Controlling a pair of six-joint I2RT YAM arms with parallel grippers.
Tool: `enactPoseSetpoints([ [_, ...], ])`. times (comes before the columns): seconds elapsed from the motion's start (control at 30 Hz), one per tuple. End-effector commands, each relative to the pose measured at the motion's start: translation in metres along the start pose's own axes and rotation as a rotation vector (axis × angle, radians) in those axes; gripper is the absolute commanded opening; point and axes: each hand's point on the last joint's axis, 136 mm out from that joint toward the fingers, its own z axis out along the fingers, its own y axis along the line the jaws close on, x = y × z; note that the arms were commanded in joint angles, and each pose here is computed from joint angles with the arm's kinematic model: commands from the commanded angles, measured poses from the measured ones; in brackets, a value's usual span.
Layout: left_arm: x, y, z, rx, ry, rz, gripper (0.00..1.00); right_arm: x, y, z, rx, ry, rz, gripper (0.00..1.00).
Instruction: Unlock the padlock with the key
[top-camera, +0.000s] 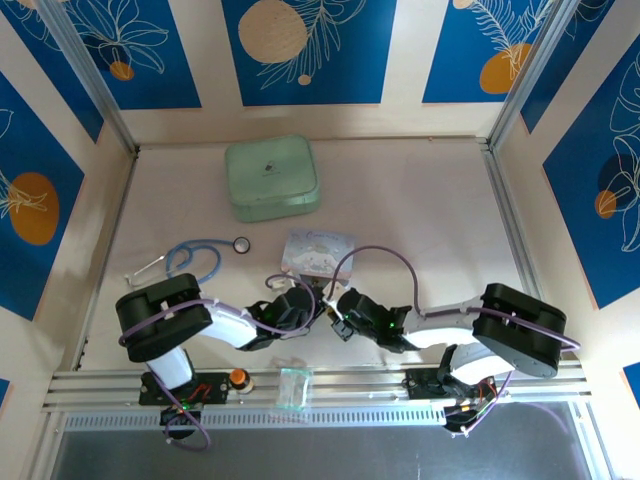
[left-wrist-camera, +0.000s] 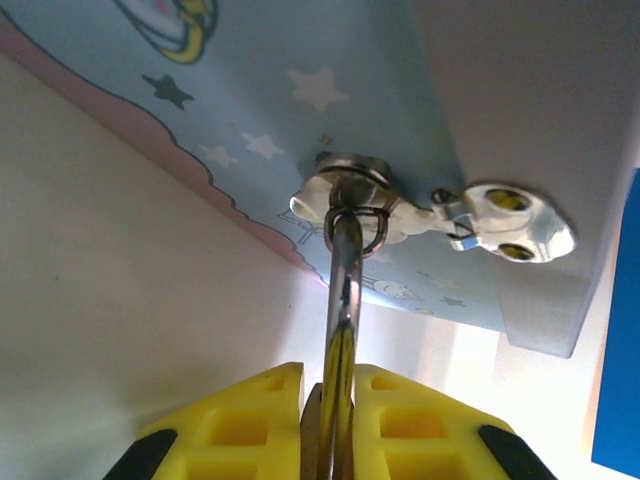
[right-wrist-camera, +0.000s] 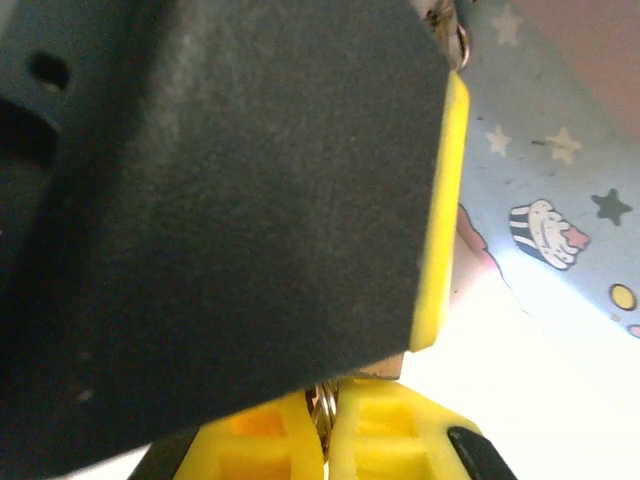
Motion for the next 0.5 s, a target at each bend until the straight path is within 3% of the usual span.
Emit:
enactPoseSetpoints([
  [0.0, 0.025, 0.005, -0.002, -0.009, 0.122, -0.011, 0.00, -0.037, 0.005, 0.005, 0.027, -0.086, -0.052, 0.00],
  [0.13, 0.026, 0.007, -0.002, -0.013, 0.127, -0.014, 0.00, -0.039, 0.010, 0.004, -0.063, -0.106, 0.070, 0.00],
  [0.27, 0.027, 0.009, -0.001, -0.006, 0.134, -0.023, 0.00, -0.050, 0.007, -0.009, -0.249, -0.198, 0.270, 0.00],
  [0.37, 0.028, 0.010, -0.001, -0.004, 0.136, -0.022, 0.00, -0.046, -0.002, -0.009, -0.205, -0.163, 0.254, 0.00],
  [0.47, 0.030, 0.008, 0.000, 0.005, 0.149, -0.016, 0.00, -0.046, 0.003, -0.015, -0.344, -0.152, 0.295, 0.00],
])
